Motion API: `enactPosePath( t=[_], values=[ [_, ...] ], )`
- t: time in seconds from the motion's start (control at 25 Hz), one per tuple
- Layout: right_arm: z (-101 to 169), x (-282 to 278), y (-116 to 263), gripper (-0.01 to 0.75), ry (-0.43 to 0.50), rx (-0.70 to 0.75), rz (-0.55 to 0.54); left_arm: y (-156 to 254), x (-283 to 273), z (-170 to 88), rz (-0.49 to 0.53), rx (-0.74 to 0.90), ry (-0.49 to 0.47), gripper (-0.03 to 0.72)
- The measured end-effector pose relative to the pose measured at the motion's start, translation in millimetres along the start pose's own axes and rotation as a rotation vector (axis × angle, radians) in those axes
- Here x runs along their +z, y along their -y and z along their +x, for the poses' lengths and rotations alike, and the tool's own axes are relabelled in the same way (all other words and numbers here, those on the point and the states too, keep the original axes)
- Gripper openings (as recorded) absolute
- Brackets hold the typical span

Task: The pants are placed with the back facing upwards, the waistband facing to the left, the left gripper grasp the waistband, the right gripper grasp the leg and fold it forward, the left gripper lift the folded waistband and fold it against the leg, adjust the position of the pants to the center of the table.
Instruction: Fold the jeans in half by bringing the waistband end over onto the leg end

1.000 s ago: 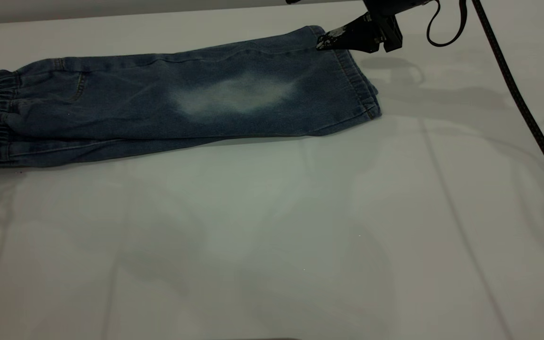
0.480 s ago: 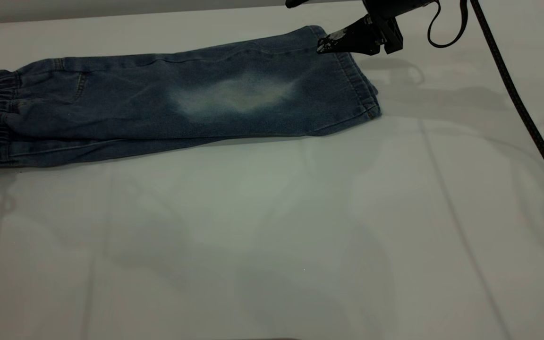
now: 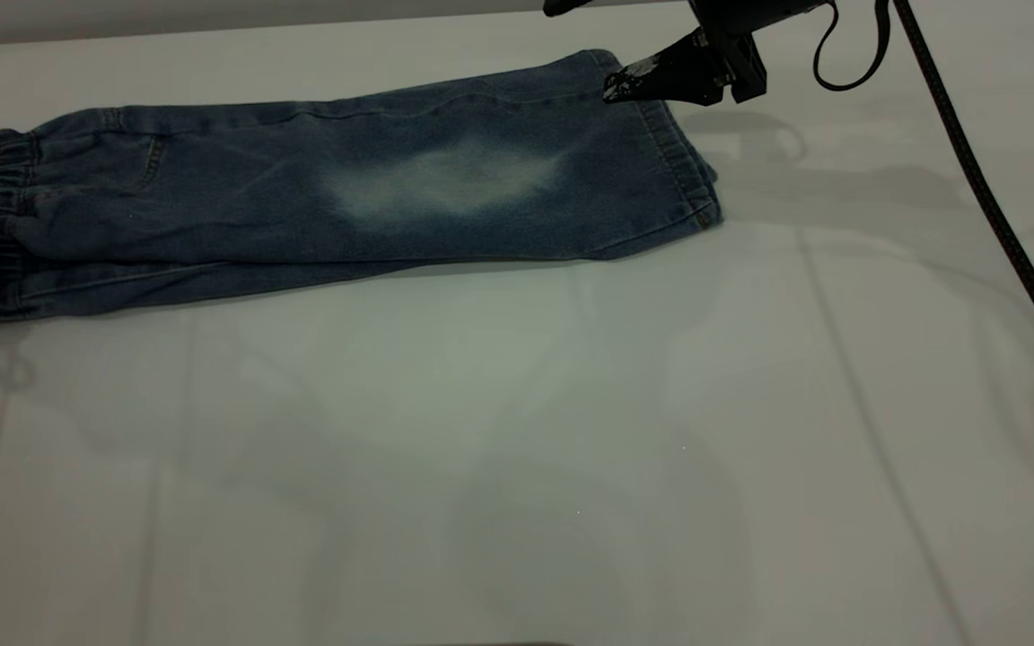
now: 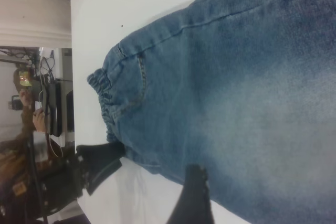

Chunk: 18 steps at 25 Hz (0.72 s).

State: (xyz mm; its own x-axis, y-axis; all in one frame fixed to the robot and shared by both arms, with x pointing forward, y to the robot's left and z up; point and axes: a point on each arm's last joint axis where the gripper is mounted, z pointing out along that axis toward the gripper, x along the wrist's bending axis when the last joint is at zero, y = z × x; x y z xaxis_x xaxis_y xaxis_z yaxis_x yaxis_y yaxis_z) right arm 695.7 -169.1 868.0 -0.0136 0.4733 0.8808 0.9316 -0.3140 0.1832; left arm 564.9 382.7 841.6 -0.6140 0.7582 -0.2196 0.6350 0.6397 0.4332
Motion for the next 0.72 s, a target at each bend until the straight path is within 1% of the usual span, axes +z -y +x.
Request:
enactPosePath(
  t=[0.36, 0.56, 0.72],
  values=[
    [0, 0, 0, 0.549, 0.0, 0.01, 0.0, -2, -6, -16, 0.056, 0.069, 0.02, 0.552],
    [0, 0, 0, 0.549, 0.0, 0.015, 0.0, -8, -21, -21, 0.04, 0.082, 0.039, 0.552],
    [0, 0, 0, 0.549, 0.0, 0.015, 0.0, -9, -20, -23, 0.013, 0.088, 0.046, 0.552]
  ],
)
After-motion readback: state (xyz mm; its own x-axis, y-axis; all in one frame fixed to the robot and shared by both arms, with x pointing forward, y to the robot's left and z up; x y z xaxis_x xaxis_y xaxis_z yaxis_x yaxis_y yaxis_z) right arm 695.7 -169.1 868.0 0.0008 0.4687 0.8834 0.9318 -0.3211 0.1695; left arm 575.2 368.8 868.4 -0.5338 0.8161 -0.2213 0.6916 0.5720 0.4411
